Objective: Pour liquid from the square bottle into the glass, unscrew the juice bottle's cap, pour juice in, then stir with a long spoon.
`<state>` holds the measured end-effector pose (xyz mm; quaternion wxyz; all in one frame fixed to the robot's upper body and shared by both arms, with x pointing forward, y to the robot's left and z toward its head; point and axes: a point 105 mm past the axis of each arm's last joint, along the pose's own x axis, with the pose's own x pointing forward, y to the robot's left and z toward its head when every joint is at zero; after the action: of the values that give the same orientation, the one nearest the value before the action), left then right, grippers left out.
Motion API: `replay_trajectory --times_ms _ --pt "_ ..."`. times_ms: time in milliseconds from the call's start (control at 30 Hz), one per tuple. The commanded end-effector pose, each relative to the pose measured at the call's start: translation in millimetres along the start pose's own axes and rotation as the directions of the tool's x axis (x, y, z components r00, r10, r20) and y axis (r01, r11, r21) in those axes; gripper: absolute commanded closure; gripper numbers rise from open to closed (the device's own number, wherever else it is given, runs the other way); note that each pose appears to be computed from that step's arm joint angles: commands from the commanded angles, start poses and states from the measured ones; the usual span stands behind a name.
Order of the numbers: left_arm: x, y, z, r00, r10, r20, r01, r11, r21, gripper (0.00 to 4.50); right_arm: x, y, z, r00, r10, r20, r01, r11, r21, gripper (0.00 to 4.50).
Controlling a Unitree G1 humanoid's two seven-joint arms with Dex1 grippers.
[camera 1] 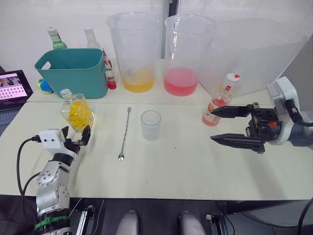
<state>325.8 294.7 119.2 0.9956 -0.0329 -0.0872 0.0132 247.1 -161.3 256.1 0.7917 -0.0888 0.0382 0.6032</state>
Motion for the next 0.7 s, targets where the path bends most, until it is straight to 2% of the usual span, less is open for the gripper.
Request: replay_trajectory --times_ms 33,433,700 --pt "8.2 -5.5 14.1 0.998 0.007 0.062 -0.008 1.0 0.026 0.0 -4.6 -1.3 10.9 0.999 -0.046 0.009 0.046 0.996 -0.077 0.04" --pt "28.3 6.6 19.9 0.997 0.055 0.06 -0.057 0.998 0.033 0.0 -7.0 -12.1 9.9 0.995 -0.104 0.009 0.104 0.988 -0.112 0.04" --pt "42.2 5.3 30.6 0.996 0.041 0.076 -0.044 0.998 0.035 0.0 -5.1 -15.5 8.1 0.992 -0.127 0.006 0.127 0.984 -0.124 0.04"
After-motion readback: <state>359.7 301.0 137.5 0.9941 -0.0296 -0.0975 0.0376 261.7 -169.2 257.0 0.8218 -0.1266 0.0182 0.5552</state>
